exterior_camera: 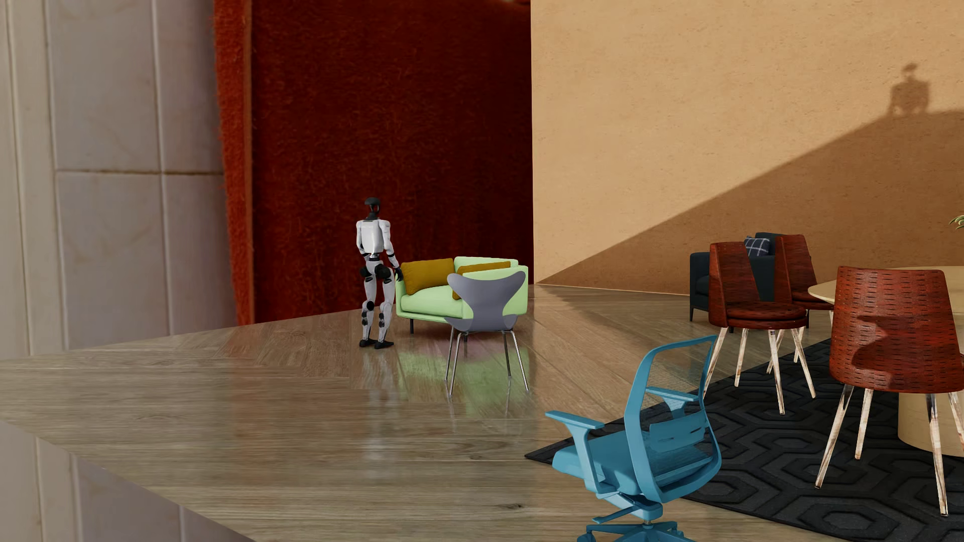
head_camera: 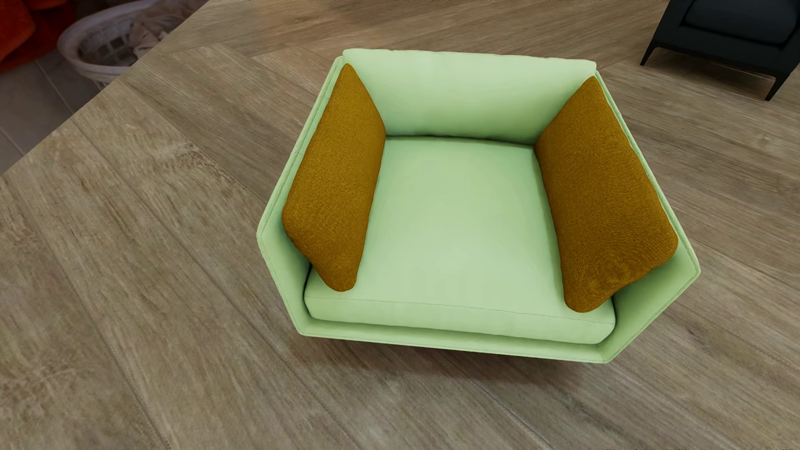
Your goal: Go to the light lime armchair
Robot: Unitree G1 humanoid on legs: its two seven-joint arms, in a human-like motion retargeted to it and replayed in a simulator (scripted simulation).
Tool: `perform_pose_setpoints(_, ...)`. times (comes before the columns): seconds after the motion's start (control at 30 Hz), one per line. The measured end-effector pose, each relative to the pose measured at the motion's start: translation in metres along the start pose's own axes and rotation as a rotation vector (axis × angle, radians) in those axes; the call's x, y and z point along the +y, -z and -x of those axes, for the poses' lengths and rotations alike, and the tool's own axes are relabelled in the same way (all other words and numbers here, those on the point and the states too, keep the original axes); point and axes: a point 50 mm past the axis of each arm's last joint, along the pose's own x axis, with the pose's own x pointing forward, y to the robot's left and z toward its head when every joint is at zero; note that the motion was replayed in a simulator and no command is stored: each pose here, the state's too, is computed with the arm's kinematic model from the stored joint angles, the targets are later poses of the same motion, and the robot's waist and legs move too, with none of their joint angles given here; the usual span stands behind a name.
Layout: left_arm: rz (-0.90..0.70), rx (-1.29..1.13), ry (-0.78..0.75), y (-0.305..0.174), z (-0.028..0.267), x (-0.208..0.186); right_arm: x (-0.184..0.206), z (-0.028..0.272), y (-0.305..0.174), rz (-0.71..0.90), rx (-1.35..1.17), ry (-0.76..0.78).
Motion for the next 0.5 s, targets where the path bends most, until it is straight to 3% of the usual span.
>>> perform_pose_setpoints(0.5, -0.041, -0.018, 0.026, 0.0001, 0.0013, -0.0046, 0.0021, 0.0007, -0.0011, 0.017, -0.013, -0.004)
